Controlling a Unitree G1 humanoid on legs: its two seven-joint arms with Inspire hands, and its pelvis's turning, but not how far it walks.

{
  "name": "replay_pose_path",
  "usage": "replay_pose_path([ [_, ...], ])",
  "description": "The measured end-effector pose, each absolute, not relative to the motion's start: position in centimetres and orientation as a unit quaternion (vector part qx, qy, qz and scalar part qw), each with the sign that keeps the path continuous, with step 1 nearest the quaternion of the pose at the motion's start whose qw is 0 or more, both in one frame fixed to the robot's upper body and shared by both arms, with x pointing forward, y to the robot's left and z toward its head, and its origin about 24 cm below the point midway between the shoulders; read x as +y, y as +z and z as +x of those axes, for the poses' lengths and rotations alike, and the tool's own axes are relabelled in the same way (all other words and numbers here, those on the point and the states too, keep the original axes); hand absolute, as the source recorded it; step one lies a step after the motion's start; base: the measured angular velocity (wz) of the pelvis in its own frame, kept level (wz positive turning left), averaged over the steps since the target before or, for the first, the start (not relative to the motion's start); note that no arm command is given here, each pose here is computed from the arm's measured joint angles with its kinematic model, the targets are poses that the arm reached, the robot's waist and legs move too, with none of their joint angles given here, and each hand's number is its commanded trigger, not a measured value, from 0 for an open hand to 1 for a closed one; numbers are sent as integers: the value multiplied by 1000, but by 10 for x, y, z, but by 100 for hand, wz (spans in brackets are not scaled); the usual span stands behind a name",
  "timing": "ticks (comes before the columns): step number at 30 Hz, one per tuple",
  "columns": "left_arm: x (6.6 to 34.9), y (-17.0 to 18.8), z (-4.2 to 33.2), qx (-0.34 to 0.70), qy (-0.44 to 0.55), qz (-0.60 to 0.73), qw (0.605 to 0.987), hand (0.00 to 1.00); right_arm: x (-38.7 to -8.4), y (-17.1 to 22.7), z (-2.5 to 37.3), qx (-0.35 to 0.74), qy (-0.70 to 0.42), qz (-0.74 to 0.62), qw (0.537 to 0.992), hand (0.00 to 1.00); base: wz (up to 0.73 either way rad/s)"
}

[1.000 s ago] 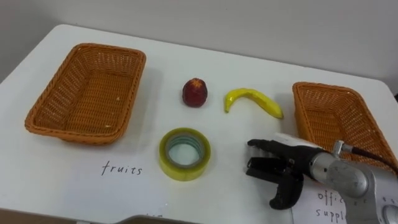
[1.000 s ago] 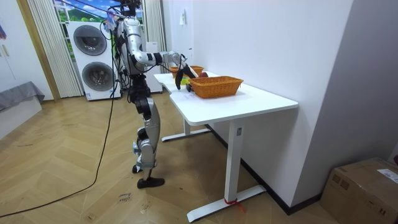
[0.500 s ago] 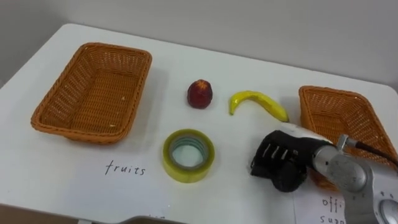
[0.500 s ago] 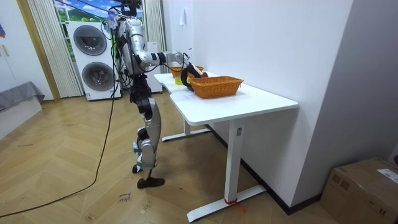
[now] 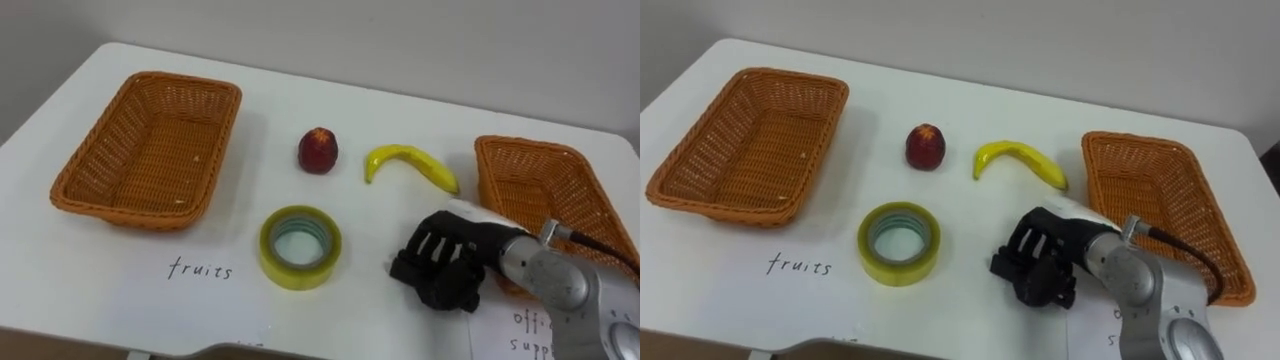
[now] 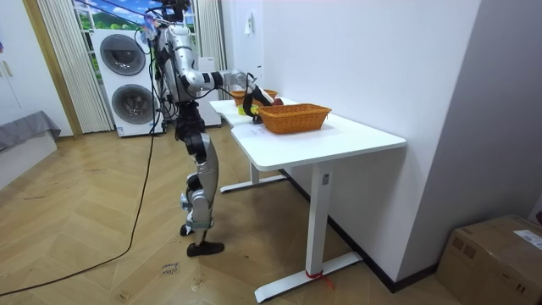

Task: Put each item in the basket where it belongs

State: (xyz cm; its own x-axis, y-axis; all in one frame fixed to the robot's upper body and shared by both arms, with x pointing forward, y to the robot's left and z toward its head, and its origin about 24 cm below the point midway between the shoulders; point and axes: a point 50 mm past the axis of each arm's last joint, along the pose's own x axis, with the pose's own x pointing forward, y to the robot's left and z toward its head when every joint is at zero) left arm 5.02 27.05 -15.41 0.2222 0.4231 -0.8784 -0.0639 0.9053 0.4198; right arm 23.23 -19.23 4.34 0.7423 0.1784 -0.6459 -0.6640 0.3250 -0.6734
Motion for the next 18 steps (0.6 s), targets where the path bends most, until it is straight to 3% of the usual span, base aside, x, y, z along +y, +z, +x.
replay_pose_path([
  [6,270,-154,50,598,159,147,772,0,-194,51,235,209,267,-510,790,100,-10],
  [11,273,-155,44,602,168,143,768,0,-193,86,241,120,218,-509,824,100,-5],
  [18,271,-156,39,610,168,142,761,0,-191,110,244,52,176,-520,834,100,0],
])
